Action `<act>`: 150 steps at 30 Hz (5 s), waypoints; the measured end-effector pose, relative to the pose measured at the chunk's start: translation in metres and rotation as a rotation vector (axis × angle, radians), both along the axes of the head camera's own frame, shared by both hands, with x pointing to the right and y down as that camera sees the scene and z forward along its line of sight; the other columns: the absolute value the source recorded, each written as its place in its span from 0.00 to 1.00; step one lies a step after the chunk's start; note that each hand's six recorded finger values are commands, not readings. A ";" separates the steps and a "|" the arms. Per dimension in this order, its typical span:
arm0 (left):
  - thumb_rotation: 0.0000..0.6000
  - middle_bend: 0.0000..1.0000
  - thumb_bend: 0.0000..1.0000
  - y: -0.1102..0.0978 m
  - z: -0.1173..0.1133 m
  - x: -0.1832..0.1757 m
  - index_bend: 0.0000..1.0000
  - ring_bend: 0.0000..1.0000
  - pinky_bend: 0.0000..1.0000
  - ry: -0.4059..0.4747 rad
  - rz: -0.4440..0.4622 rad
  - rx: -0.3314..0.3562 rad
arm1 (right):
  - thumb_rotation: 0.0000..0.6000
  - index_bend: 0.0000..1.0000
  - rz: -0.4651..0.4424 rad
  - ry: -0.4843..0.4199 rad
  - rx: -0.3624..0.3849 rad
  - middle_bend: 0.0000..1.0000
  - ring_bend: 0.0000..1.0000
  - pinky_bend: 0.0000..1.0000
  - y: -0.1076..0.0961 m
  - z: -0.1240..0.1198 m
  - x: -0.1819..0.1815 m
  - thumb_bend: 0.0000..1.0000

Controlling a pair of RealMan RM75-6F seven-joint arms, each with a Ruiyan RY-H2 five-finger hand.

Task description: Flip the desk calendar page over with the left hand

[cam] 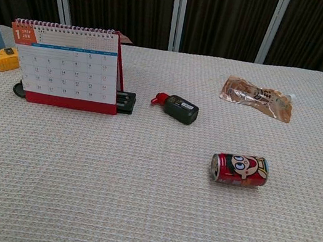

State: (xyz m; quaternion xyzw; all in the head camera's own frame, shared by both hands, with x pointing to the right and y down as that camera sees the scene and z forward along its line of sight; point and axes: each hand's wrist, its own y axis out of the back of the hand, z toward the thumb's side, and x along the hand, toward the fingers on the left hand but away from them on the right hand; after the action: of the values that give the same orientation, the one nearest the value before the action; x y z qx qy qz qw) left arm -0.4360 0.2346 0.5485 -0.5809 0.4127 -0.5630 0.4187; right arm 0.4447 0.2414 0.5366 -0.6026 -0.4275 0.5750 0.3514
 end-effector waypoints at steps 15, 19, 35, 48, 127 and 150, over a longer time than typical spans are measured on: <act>1.00 0.00 0.18 -0.001 0.001 0.000 0.00 0.00 0.00 -0.001 -0.005 -0.005 | 1.00 0.00 0.004 -0.007 0.011 0.00 0.00 0.00 0.001 -0.004 0.001 0.02; 1.00 0.00 0.19 -0.002 0.006 0.000 0.00 0.00 0.00 0.003 -0.010 -0.026 | 1.00 0.00 0.009 -0.004 0.009 0.00 0.00 0.00 0.001 -0.004 0.002 0.02; 1.00 0.67 0.82 -0.014 0.036 0.006 0.00 0.65 0.54 0.207 -0.171 -0.146 | 1.00 0.00 0.010 -0.013 -0.001 0.00 0.00 0.00 0.002 -0.002 0.001 0.02; 1.00 0.68 0.86 -0.043 0.105 0.033 0.00 0.67 0.56 0.523 -0.461 -0.486 | 1.00 0.00 0.011 -0.025 -0.009 0.00 0.00 0.00 0.000 -0.001 0.001 0.02; 1.00 0.00 0.31 -0.144 0.032 0.160 0.00 0.00 0.01 0.339 0.116 0.021 | 1.00 0.00 0.042 -0.041 -0.002 0.00 0.00 0.00 -0.002 -0.006 0.009 0.02; 1.00 0.00 0.08 -0.188 0.100 0.123 0.00 0.00 0.00 -0.001 0.088 -0.368 | 1.00 0.00 0.065 -0.029 -0.014 0.00 0.00 0.00 -0.003 0.000 0.017 0.02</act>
State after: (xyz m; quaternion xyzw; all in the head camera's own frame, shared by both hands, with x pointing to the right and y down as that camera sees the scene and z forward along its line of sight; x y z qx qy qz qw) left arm -0.3130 0.0462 0.6481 -0.6649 0.2767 -0.6103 0.3300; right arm 0.4612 0.2385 0.5362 -0.5992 -0.4477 0.5802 0.3222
